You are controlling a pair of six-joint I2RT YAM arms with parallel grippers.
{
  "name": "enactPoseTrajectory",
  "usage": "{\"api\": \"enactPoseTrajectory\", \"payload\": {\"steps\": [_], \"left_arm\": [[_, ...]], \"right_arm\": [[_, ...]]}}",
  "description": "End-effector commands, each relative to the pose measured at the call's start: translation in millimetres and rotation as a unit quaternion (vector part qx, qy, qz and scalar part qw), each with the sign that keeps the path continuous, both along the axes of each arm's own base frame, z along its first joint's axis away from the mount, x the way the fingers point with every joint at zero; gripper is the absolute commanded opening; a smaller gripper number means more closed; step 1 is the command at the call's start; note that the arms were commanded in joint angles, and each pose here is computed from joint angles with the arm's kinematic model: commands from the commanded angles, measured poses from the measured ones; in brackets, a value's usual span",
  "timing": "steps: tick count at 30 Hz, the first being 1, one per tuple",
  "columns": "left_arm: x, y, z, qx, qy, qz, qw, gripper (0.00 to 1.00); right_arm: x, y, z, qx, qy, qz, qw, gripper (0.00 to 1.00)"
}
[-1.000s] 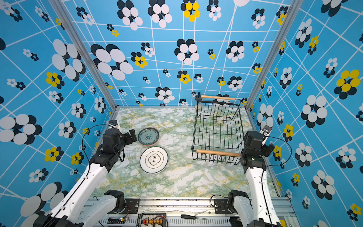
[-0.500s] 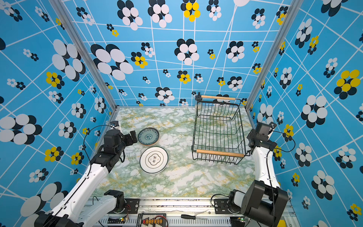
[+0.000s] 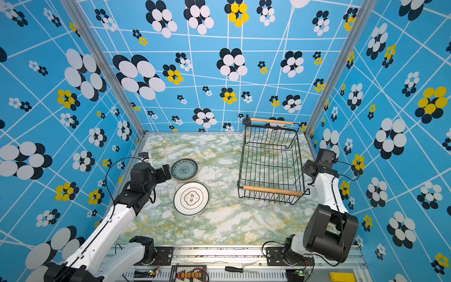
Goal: Unload the plates from the dish rack
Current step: Reset both arms
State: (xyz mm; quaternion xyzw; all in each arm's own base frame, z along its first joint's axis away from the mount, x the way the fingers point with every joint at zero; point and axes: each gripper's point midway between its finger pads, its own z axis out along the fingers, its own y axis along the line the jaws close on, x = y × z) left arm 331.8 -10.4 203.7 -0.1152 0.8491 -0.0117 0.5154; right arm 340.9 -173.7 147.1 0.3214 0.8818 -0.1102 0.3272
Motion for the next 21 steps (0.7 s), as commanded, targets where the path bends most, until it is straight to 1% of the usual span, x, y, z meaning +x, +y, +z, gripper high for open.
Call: {"api": "enactPoseTrajectory", "payload": {"steps": [1, 3, 5, 8, 13, 17, 21], "left_arm": [[0.4, -1.5, 3.7, 0.002, -0.013, -0.008, 1.0, 0.99], [0.6, -1.9, 4.4, 0.001, -0.014, -0.008, 1.0, 0.99], [0.2, -2.6, 4.8, 0.002, -0.015, -0.01, 1.0, 0.99], [-0.5, -1.2, 3.4, 0.004, -0.013, -0.007, 1.0, 0.99], [0.5, -1.5, 1.0, 0.009, -0.011, -0.01, 1.0, 0.99], [4.8, 2.2, 0.2, 0.017, -0.013, 0.0, 1.0, 0.99], [12.0, 4.9, -3.3, 0.024, -0.024, 0.009, 0.999, 0.99]], "right_arm": [[-0.9, 27.4, -21.5, 0.065, 0.031, 0.054, 0.996, 0.99], [-1.0, 29.6, -24.4, 0.072, 0.036, 0.058, 0.995, 0.99], [2.1, 36.6, -25.2, 0.085, 0.032, 0.077, 0.993, 0.99], [8.4, 54.8, -28.7, 0.126, 0.026, 0.112, 0.985, 0.99], [9.1, 70.4, -31.2, 0.142, 0.031, 0.148, 0.978, 0.99], [7.3, 85.3, -37.6, 0.136, 0.048, 0.182, 0.973, 0.99], [11.3, 100.9, -41.4, 0.142, 0.043, 0.21, 0.967, 0.99]]}}
